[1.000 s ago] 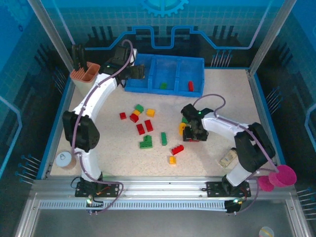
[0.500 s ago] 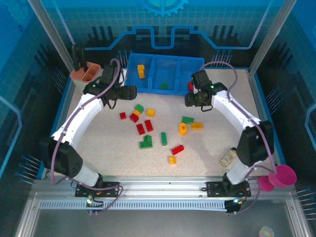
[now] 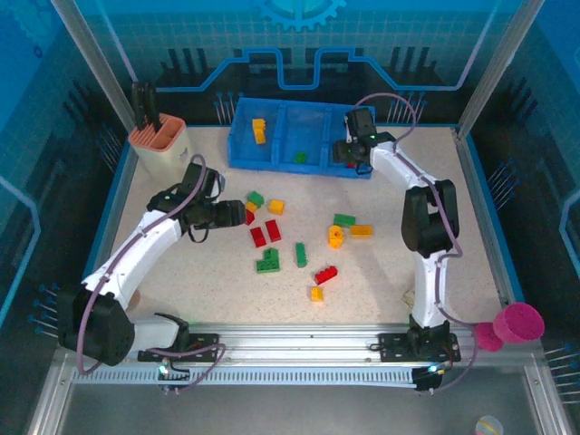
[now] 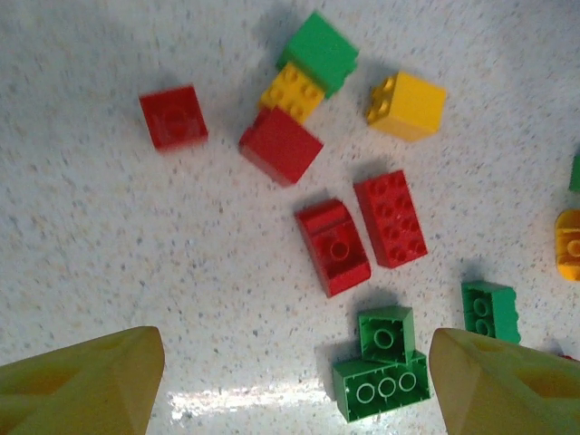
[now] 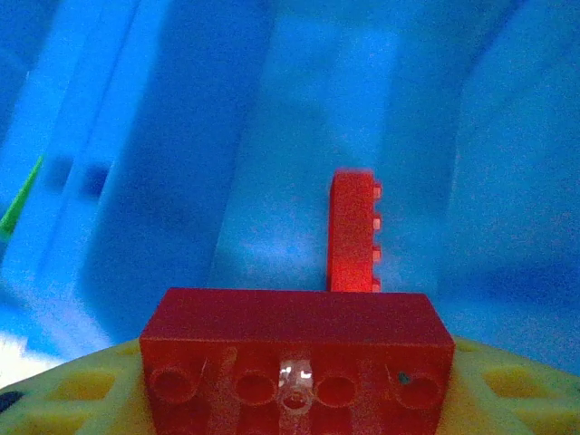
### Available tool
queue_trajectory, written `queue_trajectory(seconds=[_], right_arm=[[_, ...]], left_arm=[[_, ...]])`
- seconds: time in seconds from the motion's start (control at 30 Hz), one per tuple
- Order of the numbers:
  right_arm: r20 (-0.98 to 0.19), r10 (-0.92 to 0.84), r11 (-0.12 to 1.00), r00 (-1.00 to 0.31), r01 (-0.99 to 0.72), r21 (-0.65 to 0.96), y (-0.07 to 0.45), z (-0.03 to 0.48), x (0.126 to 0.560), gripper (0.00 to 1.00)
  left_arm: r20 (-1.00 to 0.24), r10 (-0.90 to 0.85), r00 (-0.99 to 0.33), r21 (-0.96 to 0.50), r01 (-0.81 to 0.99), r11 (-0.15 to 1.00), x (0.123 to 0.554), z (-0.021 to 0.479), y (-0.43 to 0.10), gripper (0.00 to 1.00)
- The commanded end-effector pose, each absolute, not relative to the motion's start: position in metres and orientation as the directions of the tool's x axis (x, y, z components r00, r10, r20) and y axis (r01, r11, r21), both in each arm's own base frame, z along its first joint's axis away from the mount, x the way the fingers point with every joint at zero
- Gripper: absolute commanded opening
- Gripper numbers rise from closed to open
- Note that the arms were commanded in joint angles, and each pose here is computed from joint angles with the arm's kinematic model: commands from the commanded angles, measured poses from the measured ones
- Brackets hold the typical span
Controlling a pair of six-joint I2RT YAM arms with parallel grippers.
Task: Sort the legos into containers by color
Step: Place the lego in the container.
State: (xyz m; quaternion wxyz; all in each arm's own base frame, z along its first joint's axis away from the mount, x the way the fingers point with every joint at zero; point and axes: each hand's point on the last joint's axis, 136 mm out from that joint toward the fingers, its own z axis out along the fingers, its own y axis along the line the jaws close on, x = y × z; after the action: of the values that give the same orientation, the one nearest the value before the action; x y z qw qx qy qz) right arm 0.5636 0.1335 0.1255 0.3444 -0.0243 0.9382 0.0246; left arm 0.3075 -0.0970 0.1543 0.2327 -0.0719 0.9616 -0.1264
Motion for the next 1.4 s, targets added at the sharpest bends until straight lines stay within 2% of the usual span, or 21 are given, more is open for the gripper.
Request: queue_trajectory(seconds=[0.0,0.3,0.47,0.9,1.13,1.27,1.37], right_arm=[[-0.702,-0.012,0.998,-0.712,-0.054,0.038,0.129,0.131,0.599,0.44],[-0.675,-0.018,0.997,-0.738,-0.063,0.043,0.131,0.098,0.629,0.45],[-0.655,-0.023,0.997,-0.756,-0.069,0.044,0.132,0.082,0.629,0.53],[-0.693,-0.038,0.988,-0.72,-0.13,0.082,0.144,0.111,0.617,0.71],[-0.701,-0.028,0.978,-0.713,-0.164,0.127,0.154,0.117,0.615,0.77],[-0.708,-0.038,0.972,-0.705,-0.19,0.137,0.162,0.122,0.614,0.84],[-0.717,-0.05,0.972,-0.696,-0.2,0.126,0.164,0.126,0.613,0.84]], left_arm=[[-0.416,-0.262,-0.871,-0.328,-0.124,0.936,0.304,0.149,-0.101,0.79],[-0.446,-0.279,-0.85,-0.269,-0.171,0.948,0.316,0.137,-0.09,0.8],[-0.428,-0.29,-0.856,-0.28,-0.18,0.943,0.324,0.128,-0.094,0.8],[-0.344,-0.393,-0.853,-0.356,-0.269,0.895,0.36,0.09,-0.115,0.76],[-0.318,-0.428,-0.846,-0.35,-0.314,0.882,0.376,0.066,-0.122,0.76],[-0.317,-0.442,-0.839,-0.347,-0.332,0.877,0.385,0.06,-0.123,0.77],[-0.316,-0.445,-0.838,-0.348,-0.334,0.876,0.392,0.059,-0.126,0.77]])
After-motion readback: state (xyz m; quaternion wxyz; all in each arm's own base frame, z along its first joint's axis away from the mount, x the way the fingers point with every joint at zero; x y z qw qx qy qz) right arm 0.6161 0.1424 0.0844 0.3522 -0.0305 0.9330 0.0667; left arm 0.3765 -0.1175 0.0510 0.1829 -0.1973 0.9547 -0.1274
